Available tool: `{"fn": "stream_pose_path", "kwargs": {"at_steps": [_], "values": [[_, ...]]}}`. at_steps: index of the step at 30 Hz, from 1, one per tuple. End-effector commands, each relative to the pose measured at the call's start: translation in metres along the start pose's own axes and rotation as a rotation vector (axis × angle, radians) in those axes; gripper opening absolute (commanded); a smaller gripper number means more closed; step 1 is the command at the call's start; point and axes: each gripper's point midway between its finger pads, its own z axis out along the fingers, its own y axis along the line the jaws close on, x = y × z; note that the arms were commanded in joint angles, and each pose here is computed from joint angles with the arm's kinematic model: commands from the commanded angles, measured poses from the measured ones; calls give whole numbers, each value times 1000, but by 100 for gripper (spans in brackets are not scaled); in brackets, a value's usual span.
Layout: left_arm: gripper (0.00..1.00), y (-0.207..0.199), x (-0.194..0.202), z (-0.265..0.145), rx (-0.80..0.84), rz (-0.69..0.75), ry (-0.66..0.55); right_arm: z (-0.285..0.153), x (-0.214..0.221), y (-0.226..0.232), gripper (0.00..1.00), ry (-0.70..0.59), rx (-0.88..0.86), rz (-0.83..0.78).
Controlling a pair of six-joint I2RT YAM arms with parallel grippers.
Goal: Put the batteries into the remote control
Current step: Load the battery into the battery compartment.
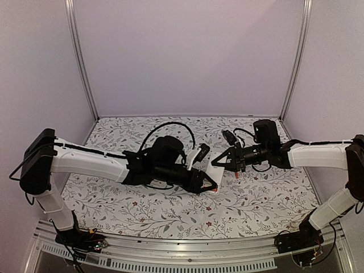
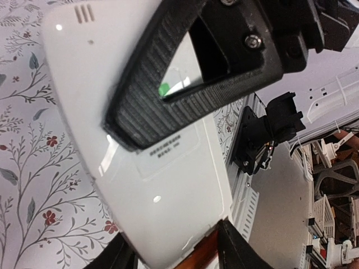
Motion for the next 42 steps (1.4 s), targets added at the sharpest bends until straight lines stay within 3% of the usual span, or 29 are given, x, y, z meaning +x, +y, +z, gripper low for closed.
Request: {"fn": "stream_pose_path", "kwargs": {"at_steps": [1, 7, 10, 15, 20, 26, 29, 31, 35, 38, 42], "values": [[45, -27, 7, 5, 113, 47, 20, -7, -18, 24, 0, -66, -37, -81], [40, -28, 10, 4, 129, 64, 22, -9, -19, 31, 0, -72, -59, -85], [54, -31, 10, 3, 146, 70, 24, -9, -20, 33, 0, -75, -61, -86], [58, -42, 0, -1, 185, 64, -6, -8, -19, 26, 0, -74, -48, -76], [56, -46, -1, 0, 199, 71, -1, -6, -17, 20, 0, -72, -37, -69], [43, -36, 6, -4, 190, 42, 3, -9, -19, 27, 0, -77, -49, -84], [41, -33, 9, -5, 188, 45, 9, -11, -19, 32, 0, -78, -56, -91], [43, -32, 12, -5, 182, 54, 19, -12, -20, 32, 0, -81, -57, -91], [58, -34, 16, -5, 200, 64, 33, -11, -19, 31, 0, -79, -57, -89], [59, -40, 12, -7, 226, 66, 26, -11, -19, 30, 0, -78, -56, -90], [53, -38, 12, -9, 219, 62, 27, -11, -18, 31, 0, -74, -58, -91]]}}
